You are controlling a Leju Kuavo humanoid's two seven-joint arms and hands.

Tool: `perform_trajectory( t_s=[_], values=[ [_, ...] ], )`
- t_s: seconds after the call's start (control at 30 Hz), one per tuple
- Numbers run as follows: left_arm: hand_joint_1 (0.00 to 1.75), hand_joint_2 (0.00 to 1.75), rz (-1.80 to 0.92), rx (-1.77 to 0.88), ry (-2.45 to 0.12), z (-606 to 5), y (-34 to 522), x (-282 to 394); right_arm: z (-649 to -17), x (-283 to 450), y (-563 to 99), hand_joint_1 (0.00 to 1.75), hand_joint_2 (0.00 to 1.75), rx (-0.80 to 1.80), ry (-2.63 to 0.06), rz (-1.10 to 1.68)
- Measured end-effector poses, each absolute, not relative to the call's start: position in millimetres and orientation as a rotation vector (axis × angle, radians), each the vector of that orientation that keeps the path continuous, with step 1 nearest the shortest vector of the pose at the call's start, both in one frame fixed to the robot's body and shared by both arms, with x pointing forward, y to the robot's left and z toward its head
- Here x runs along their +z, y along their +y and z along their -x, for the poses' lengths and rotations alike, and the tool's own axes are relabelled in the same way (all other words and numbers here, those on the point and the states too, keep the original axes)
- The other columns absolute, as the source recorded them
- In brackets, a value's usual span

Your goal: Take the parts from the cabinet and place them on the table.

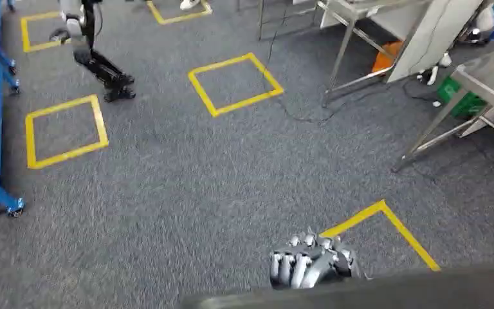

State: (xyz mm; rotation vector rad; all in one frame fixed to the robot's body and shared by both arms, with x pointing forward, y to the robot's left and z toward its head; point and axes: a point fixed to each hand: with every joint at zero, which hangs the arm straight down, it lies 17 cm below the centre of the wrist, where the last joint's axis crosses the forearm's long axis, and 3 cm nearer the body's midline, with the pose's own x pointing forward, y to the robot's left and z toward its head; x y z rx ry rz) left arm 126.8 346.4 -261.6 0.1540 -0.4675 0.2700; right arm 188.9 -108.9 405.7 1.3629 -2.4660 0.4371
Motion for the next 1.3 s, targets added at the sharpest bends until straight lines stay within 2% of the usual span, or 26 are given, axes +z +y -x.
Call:
perform_trajectory(
  t_s=[1.3],
  values=[
    [0.00, 1.75, -0.161, 0.262, -0.462, -122, 344, -263, -190, 411, -99, 1.43, 1.75, 0.427, -2.411, -1.428]
  ],
)
